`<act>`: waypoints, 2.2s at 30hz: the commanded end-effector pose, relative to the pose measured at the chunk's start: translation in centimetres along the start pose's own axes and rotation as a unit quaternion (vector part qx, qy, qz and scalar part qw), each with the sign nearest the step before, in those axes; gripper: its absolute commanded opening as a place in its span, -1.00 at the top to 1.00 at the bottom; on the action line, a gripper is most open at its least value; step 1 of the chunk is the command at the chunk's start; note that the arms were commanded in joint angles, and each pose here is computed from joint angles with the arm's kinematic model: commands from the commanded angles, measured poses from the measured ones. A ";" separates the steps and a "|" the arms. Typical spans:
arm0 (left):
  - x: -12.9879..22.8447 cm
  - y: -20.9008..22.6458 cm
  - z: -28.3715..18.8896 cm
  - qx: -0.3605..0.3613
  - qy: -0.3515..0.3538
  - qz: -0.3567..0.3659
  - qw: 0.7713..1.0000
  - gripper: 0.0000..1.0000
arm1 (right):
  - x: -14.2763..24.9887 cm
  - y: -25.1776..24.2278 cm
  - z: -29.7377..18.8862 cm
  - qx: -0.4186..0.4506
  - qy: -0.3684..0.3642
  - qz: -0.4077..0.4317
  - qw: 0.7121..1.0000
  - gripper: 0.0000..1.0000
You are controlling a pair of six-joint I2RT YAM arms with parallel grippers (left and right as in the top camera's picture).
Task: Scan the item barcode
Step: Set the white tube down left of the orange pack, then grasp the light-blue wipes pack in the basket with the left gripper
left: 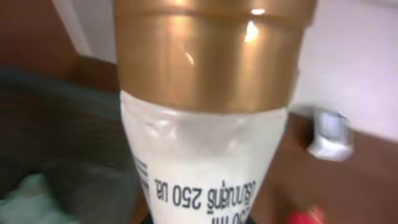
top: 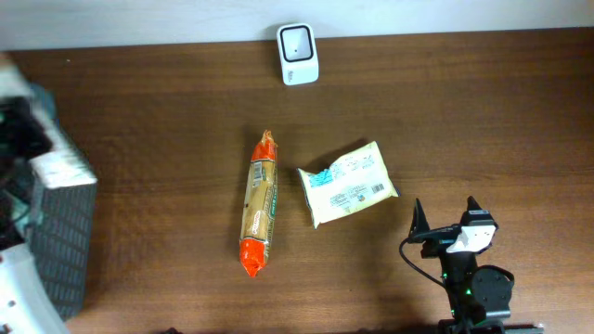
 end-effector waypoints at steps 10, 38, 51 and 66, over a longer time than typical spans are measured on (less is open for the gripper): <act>31.0 -5.3 16.3 -0.028 0.396 0.027 0.917 1.00 | 0.3 0.0 0.0 0.002 0.003 0.003 1.000 -0.97; 5.0 24.2 8.6 -0.396 0.077 -0.147 0.903 -1.00 | 0.3 0.0 0.0 0.002 0.003 0.003 1.000 -0.97; 18.0 33.6 21.1 -0.421 0.256 -0.157 0.856 -0.55 | 0.3 0.0 0.0 0.002 0.003 0.003 1.000 -0.97; -1.6 10.6 10.0 -0.037 0.049 -0.117 0.991 1.00 | 0.3 0.0 0.0 0.002 0.003 0.003 1.000 -0.97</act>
Point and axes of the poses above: each gripper's point midway between its finger pads, its own z axis out along the fingers, its own y axis along the line the jaws close on, x = y × z, the point moved 4 cm from there along -z, back along the fingers, and after that the axes turned 15 degrees about -z, right-handed, at the moved point
